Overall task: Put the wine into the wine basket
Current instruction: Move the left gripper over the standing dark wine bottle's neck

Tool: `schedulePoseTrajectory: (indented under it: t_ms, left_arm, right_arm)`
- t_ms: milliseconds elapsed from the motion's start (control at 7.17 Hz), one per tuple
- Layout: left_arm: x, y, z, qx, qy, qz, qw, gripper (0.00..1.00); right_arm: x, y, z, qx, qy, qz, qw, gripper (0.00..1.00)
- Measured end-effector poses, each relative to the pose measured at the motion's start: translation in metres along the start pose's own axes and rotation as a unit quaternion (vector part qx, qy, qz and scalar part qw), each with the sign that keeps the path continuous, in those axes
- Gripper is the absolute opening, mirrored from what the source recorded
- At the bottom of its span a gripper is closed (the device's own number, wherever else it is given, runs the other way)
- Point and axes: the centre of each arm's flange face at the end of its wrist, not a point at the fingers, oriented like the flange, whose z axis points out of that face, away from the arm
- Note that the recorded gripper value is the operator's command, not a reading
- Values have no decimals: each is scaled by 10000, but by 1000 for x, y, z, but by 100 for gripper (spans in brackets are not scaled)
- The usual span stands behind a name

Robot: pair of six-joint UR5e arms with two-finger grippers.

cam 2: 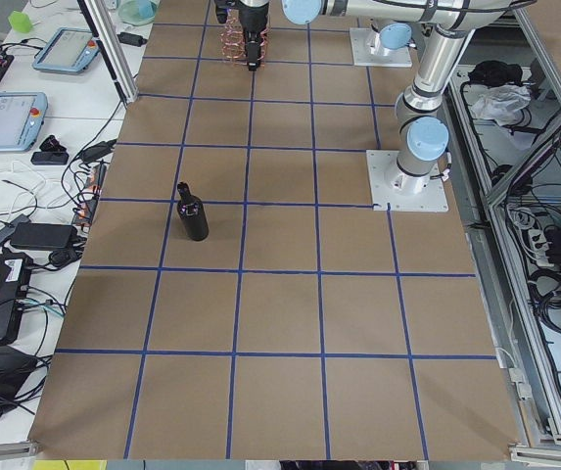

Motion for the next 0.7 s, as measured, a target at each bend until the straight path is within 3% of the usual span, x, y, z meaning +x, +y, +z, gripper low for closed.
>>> schedulePoseTrajectory:
  t_ms: [419, 698]
  left_arm:
    - [-11, -6, 3, 24, -3, -68, 10000, 100]
    - [-64, -25, 2, 167, -13, -105, 9998, 100]
  right_arm:
    - [-1, 1, -2, 30, -26, -5, 10000, 100]
    - [-2, 6, -11, 103, -41, 6, 9999, 100]
